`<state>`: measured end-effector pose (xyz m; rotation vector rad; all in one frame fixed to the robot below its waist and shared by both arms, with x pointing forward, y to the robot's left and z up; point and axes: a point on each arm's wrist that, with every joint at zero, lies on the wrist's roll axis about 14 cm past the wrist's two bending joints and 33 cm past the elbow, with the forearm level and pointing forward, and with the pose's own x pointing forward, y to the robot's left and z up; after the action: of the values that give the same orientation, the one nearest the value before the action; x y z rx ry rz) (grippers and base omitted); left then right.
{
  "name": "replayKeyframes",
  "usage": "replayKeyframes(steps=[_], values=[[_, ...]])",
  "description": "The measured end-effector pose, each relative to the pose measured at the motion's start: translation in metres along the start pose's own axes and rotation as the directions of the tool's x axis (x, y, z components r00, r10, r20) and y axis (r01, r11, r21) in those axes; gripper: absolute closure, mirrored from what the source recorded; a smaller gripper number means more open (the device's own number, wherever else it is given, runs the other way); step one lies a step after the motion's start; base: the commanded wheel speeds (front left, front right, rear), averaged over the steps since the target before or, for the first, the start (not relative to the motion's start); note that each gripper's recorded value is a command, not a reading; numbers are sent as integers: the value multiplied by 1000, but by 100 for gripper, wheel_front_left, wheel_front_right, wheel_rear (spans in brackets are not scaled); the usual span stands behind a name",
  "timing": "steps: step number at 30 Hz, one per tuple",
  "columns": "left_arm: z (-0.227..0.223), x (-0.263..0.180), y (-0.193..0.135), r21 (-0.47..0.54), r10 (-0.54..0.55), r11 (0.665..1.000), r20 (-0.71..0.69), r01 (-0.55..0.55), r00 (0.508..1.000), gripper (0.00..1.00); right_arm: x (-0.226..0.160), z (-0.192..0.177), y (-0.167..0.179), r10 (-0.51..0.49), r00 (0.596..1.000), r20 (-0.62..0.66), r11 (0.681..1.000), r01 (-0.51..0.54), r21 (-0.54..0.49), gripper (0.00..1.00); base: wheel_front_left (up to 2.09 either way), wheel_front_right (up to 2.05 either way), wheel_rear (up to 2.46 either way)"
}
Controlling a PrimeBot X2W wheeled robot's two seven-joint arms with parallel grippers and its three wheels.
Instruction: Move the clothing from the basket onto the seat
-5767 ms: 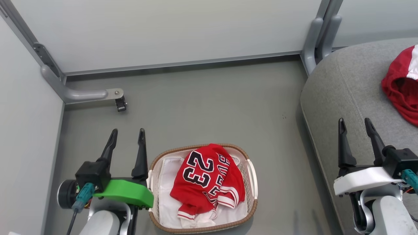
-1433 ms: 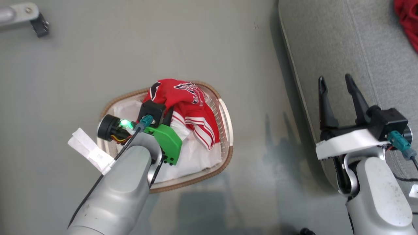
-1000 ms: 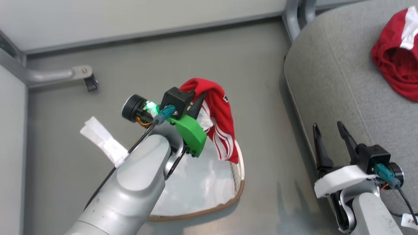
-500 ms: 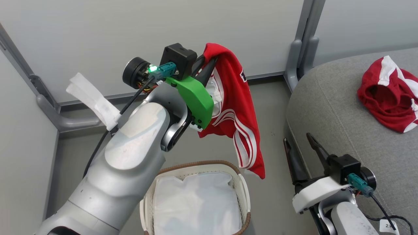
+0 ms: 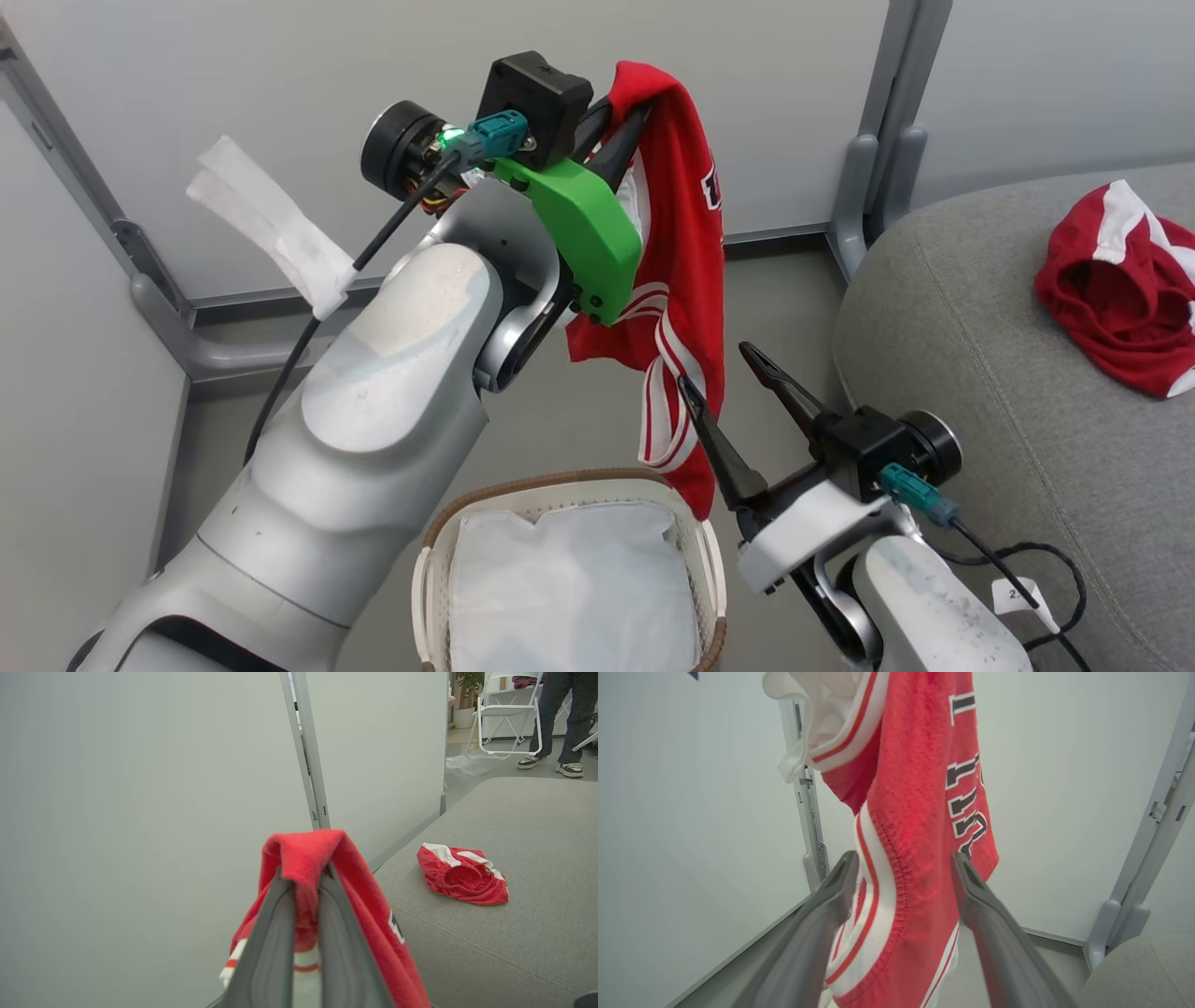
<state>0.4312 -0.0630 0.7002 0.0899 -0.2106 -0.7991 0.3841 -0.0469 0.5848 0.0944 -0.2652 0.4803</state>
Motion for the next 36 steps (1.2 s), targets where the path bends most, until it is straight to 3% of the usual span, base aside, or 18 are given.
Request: replayKeyframes(steps=[11, 17, 18, 19, 20, 25, 26, 28, 29, 36], values=[[4, -7, -5, -4, -3, 1000, -12, 3, 1000, 100, 33, -18, -11, 28, 995, -91, 992, -39, -123, 0, 0, 0, 0], [10, -14, -9, -4, -15, 1000, 2, 15, 1000, 100, 47, -28, -12, 37, 991, -128, 993, -51, -104, 1, 0, 0, 0], [10, -15, -8, -5, -12, 1000, 4, 12, 1000, 100, 49, -29, -9, 43, 991, -130, 994, -56, -97, 66, 0, 0, 0], [9, -16, -5, -6, -1, 1000, 3, 1, 1000, 100, 51, -29, -6, 53, 990, -130, 994, -65, -90, 80, 0, 0, 0], [7, -18, -2, -8, 10, 1000, -3, -10, 1000, 100, 53, -28, -4, 59, 990, -128, 994, -70, -83, 100, 0, 0, 0], [-15, -29, 17, -46, 69, 996, -37, -71, 997, 100, 54, -24, -6, 51, 993, -110, 996, -59, -66, 100, 0, 0, 0], [-20, -32, 22, -57, 86, 994, -41, -88, 995, 91, 55, -20, -8, 47, 994, -98, 996, -54, -66, 100, 0, 0, 0], [-34, -37, 28, -82, 108, 990, -61, -112, 992, 45, 55, -13, -12, 37, 996, -77, 997, -42, -69, 100, 0, 0, 0], [-42, -40, 31, -104, 118, 987, -73, -125, 990, 0, 55, -9, -14, 29, 997, -67, 997, -34, -71, 100, 0, 0, 0], [-89, -54, 32, -171, 143, 972, -117, -162, 983, 0, 47, 2, -40, -44, 998, -37, 993, 39, -107, 100, 0, 0, 0]])
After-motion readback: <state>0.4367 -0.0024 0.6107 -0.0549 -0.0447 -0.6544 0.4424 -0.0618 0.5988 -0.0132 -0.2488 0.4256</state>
